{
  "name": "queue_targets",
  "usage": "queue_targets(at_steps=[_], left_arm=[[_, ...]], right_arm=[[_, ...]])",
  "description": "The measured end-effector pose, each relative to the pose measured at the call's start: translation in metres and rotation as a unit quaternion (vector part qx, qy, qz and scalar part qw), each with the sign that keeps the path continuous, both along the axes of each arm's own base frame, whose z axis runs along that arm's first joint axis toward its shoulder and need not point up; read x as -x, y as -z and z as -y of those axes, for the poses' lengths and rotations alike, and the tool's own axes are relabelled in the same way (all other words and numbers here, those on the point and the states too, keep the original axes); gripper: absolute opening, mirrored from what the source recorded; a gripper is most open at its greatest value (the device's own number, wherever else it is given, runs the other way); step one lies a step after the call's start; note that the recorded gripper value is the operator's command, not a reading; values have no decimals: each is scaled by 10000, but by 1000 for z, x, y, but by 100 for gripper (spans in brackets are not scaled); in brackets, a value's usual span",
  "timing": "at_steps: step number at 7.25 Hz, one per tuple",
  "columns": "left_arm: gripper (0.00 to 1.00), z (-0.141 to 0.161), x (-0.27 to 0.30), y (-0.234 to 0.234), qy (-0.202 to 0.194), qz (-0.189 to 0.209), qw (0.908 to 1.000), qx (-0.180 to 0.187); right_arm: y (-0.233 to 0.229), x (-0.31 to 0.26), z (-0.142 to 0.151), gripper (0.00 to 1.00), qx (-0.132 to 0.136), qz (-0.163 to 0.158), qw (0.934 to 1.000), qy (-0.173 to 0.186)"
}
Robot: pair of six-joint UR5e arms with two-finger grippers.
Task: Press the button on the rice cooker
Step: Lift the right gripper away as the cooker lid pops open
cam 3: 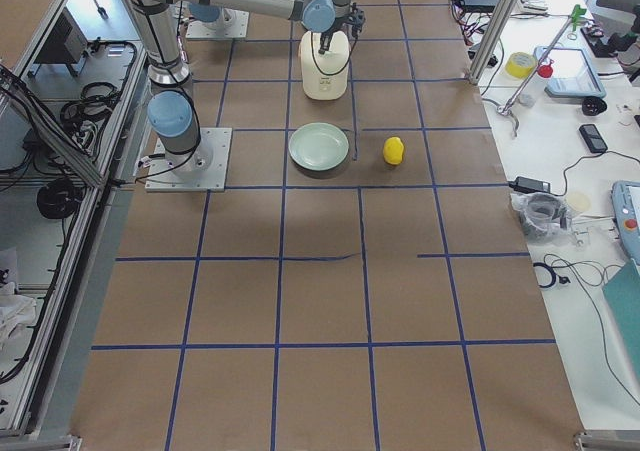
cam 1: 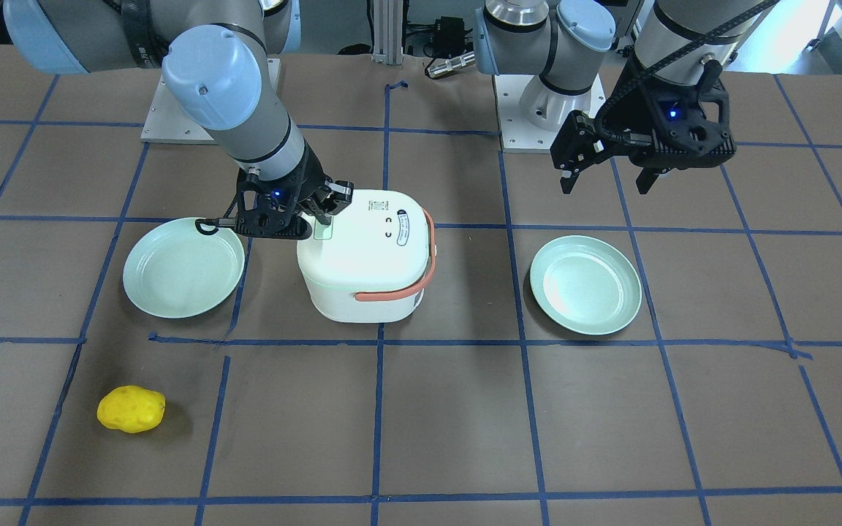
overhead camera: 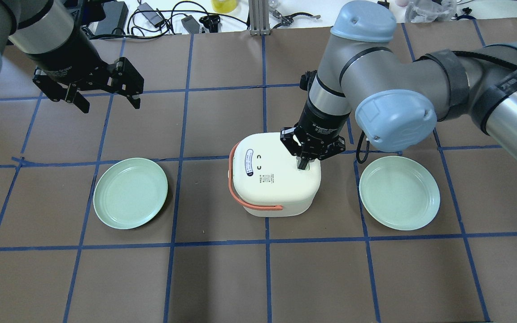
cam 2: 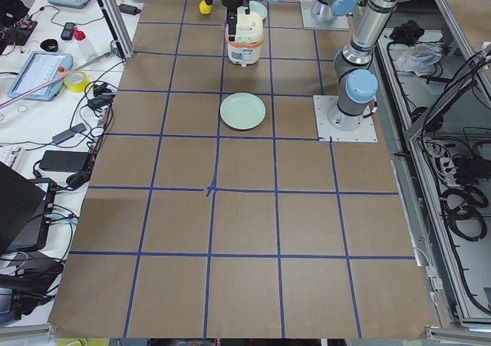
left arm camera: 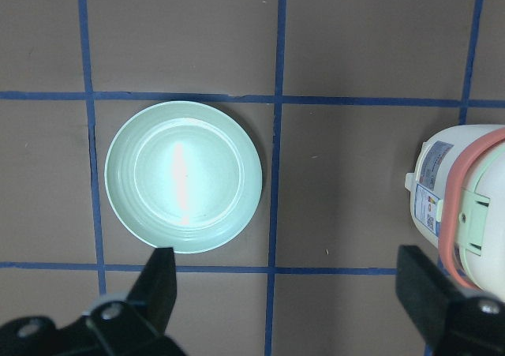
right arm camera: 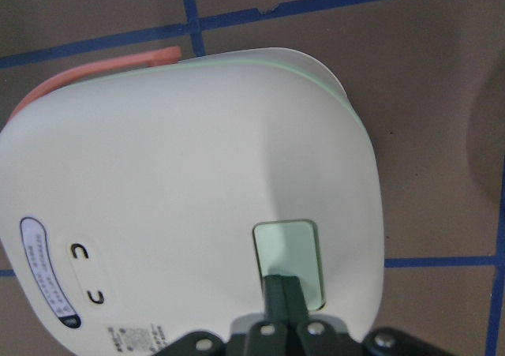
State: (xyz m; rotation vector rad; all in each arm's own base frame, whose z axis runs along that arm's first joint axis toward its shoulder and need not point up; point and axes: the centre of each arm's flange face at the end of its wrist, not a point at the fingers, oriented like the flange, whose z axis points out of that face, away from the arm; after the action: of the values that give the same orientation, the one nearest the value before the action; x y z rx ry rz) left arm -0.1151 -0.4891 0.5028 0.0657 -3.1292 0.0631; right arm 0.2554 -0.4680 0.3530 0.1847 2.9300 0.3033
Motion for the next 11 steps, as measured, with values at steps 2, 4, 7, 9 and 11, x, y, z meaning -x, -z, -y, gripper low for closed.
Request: queue_targets(at_steps=[2, 4, 7, 9, 11], left_arm=[[100, 0, 0, 0, -5, 0, 10000, 1], [100, 0, 0, 0, -4, 0, 10000, 2], [100, 0, 0, 0, -1, 0, 10000, 2], [100, 0, 0, 0, 0, 0, 10000, 2], [100, 0, 0, 0, 0, 0, 10000, 2]], right_arm=[[3, 0, -2, 0, -20, -7, 10000, 10], [-6, 0, 2, 22, 58, -3, 9999, 125], [-64, -2, 21, 84, 436, -45, 9960, 783], [-102, 6, 32, 100, 599, -227, 9940, 883], [-121, 23, 39, 100, 727, -516, 9935, 715]])
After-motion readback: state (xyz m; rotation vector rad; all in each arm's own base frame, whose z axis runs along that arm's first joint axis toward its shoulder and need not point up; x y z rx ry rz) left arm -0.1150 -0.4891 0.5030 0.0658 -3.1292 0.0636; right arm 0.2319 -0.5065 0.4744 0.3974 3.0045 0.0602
